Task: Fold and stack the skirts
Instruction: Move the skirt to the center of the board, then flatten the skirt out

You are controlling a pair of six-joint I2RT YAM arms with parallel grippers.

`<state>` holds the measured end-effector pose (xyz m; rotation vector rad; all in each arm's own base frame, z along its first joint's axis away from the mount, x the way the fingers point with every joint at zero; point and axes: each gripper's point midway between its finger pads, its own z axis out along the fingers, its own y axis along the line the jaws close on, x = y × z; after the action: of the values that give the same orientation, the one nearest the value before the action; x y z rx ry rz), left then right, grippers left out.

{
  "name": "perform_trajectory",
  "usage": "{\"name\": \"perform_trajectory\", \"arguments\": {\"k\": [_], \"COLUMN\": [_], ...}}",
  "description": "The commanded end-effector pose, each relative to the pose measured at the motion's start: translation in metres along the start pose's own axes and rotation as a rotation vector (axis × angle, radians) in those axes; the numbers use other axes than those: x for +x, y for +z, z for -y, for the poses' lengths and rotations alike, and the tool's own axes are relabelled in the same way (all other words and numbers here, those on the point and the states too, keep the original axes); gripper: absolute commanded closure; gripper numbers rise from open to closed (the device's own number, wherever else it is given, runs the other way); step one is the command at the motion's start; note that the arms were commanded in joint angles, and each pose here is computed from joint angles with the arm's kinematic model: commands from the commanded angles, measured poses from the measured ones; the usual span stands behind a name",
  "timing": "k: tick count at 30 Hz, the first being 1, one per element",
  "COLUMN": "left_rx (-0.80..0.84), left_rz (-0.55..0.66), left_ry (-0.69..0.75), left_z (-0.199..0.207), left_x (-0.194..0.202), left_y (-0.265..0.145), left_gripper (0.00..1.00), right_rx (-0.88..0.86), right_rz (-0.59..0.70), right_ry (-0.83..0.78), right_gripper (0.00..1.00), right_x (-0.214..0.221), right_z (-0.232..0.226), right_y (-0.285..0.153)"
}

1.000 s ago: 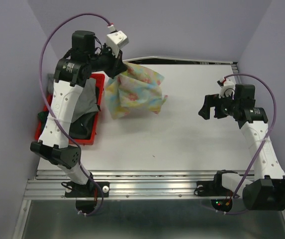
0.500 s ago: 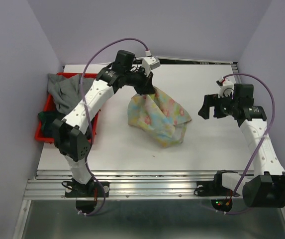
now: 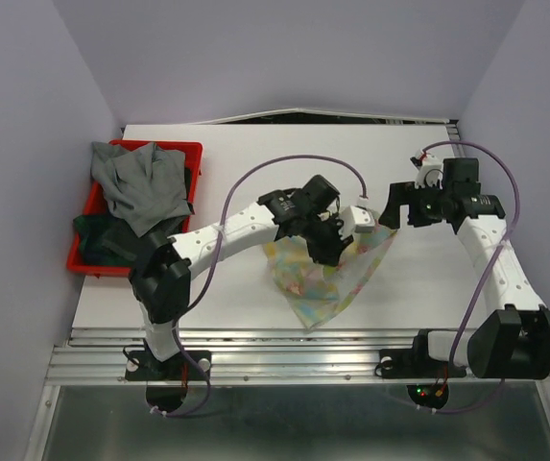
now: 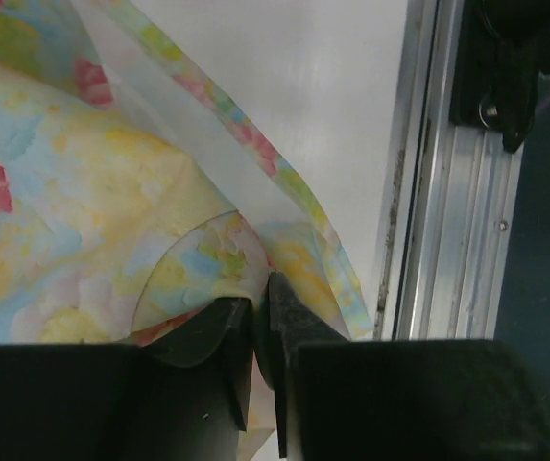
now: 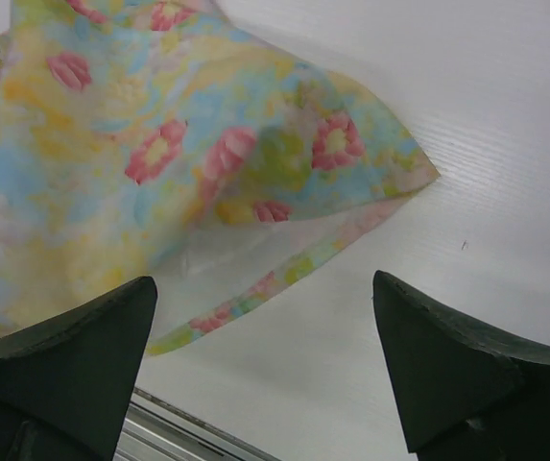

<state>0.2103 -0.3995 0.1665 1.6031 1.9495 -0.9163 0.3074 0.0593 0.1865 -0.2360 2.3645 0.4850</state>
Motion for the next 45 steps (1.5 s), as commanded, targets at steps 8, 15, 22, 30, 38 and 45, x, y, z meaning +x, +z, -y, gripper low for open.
{"name": "perform_trajectory", "arguments": {"k": [8,15,22,30,38,45], "left_rx": [-0.14,-0.298,-0.396,-0.46,-0.395,-0.342], "left_rz": [-0.014,0.171,0.175,0.132,0.093,0.104], "left_ry": [0.144,-0.144,-0.572,-0.679,-0.747,-0.767], "left_z": [0.018,-0.054,-0.124,-0.149,-0.158,-0.165], "left_x": [0.016,0.027,0.109,0.143,0.162,0.161], "left_y": [-0.053,-0.129,-0.13,-0.112,-0.084,-0.072], "left_gripper": [0.07,0.08,0.18,0.19,0.23,0.3], "right_rx": [-0.134,-0.157,-0.196,-0.21,-0.217,-0.225], "right_rz": [0.048,0.022,0.031,-0.024,-0.082,-0.131], "right_ry": [-0.046,-0.032,-0.11,-0.225,-0.295,-0.315], "right_gripper": [0.08,0.17,0.27,0.3,0.3,0.32], "right_x": [-0.041,-0.07,-0.11,-0.11,-0.099,-0.079], "right_z": [-0.012,-0.009,-0.053,-0.086,-0.103,-0.1], "right_y": [0.016,0.056,0.121,0.199,0.259,0.282]}}
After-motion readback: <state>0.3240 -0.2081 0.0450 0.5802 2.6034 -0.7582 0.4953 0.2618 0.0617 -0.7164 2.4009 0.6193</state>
